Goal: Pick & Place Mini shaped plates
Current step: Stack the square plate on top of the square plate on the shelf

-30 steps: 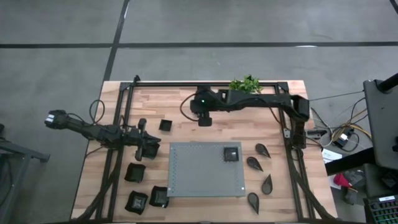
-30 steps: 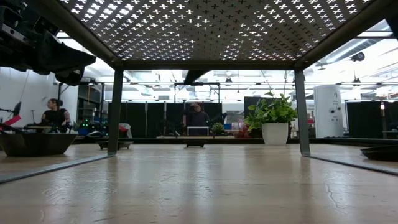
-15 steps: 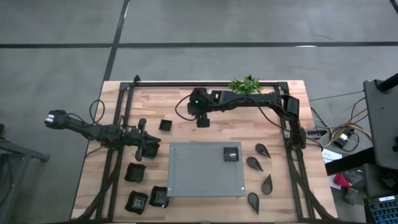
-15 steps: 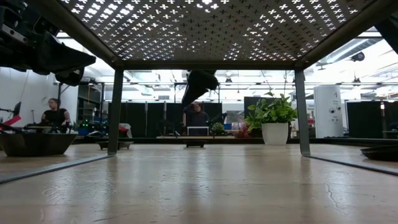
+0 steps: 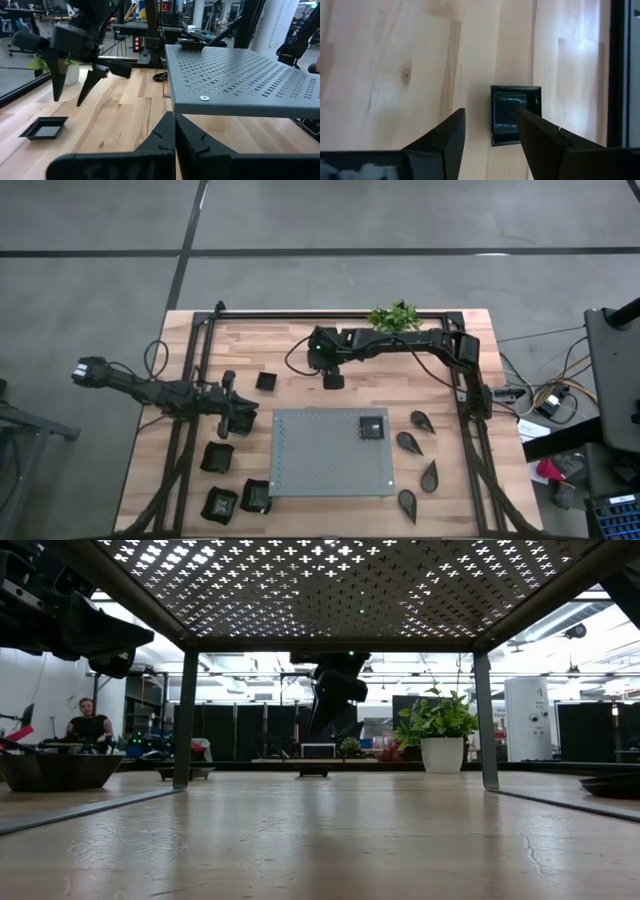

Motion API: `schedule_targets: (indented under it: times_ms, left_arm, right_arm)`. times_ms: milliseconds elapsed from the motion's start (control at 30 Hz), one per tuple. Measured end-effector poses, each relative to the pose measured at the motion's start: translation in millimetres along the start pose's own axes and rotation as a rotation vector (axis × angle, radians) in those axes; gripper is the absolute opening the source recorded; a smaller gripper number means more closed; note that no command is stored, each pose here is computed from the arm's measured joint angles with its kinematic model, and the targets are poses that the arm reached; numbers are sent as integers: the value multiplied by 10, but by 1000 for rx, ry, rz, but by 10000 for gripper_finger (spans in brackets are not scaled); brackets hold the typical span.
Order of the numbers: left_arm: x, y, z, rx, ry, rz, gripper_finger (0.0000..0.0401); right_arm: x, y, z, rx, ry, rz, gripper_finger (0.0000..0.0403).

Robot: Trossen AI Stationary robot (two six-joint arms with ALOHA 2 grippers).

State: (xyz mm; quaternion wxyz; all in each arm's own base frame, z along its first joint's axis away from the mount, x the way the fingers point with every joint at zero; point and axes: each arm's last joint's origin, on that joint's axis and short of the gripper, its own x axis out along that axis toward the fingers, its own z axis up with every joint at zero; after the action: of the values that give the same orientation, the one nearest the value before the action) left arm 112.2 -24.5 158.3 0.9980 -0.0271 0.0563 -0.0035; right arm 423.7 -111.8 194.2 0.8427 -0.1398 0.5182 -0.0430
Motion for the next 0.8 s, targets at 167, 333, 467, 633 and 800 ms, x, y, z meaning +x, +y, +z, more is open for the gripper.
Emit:
schedule_targets:
  times_ms: [167, 333, 467, 633, 800]
  left_arm:
    - [0, 0, 0, 0, 0, 0, 0]
    - [0, 0, 1, 0, -1, 0, 0]
    - [0, 0, 0, 0, -1, 0, 0]
    - [0, 0, 1, 0, -1, 0, 0]
    - [0, 0, 1, 0, -1, 0, 0]
  right_arm:
    - [101, 26, -34, -5, 22, 9, 172]
    - [193, 22, -58, -19, 33, 10, 167]
    - [227, 1, -72, -24, 36, 3, 167]
    - [238, -39, -88, -46, 33, 1, 167]
    - [271, -105, -131, -31, 9, 10, 161]
